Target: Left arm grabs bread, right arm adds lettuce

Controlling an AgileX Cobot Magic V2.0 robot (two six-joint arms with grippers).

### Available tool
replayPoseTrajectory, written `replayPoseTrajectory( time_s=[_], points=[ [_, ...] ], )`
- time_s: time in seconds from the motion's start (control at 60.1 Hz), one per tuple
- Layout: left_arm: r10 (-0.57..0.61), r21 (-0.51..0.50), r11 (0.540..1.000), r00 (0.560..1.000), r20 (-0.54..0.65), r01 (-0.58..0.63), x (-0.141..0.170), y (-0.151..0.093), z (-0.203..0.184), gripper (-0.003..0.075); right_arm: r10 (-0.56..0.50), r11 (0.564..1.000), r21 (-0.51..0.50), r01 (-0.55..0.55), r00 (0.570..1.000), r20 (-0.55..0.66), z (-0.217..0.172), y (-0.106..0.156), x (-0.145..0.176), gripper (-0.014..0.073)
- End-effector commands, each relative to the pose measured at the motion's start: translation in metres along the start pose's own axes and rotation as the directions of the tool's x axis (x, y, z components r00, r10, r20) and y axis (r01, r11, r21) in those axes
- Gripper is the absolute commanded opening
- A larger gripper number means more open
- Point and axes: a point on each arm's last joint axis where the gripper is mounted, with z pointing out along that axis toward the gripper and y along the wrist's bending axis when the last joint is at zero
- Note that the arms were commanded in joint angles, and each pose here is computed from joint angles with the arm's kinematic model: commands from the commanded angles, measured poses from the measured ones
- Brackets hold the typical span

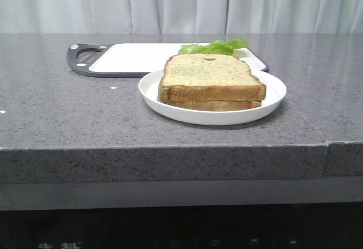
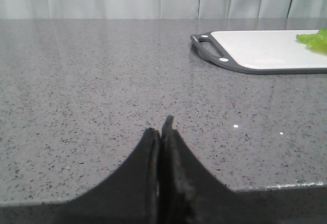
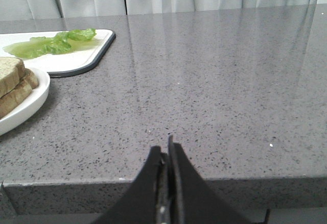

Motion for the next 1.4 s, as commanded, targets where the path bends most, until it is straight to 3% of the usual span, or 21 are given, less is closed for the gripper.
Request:
replayPoseTrajectory(
  time_s=[0.0, 1.014, 1.131, 1.38],
  points=[
    [-0.016, -0.008, 1.000, 0.996, 0.092, 0.017, -0.007, 0.001, -0.002, -0.0021, -0.005, 1.000, 0.008, 0.004, 0.994, 0.106, -0.002, 0.000, -0.010, -0.0060],
    [-0.041, -0.006, 0.999, 0.991, 0.127, 0.042, -0.010, 0.001, -0.002, -0.0021, 0.000, 1.000, 0.008, -0.001, 0.994, 0.106, -0.002, 0.000, -0.010, -0.0060],
    [-0.095, 0.007, 0.995, 0.978, 0.188, 0.096, -0.027, 0.001, -0.005, -0.0021, 0.001, 1.000, 0.003, -0.001, 0.993, 0.119, -0.004, 0.001, -0.019, -0.0060],
    [-0.036, 0.001, 0.999, 0.996, 0.085, 0.036, -0.092, -0.001, 0.009, -0.0021, -0.060, 0.998, -0.007, 0.060, 0.998, 0.035, -0.015, 0.011, -0.088, -0.0060]
  ],
)
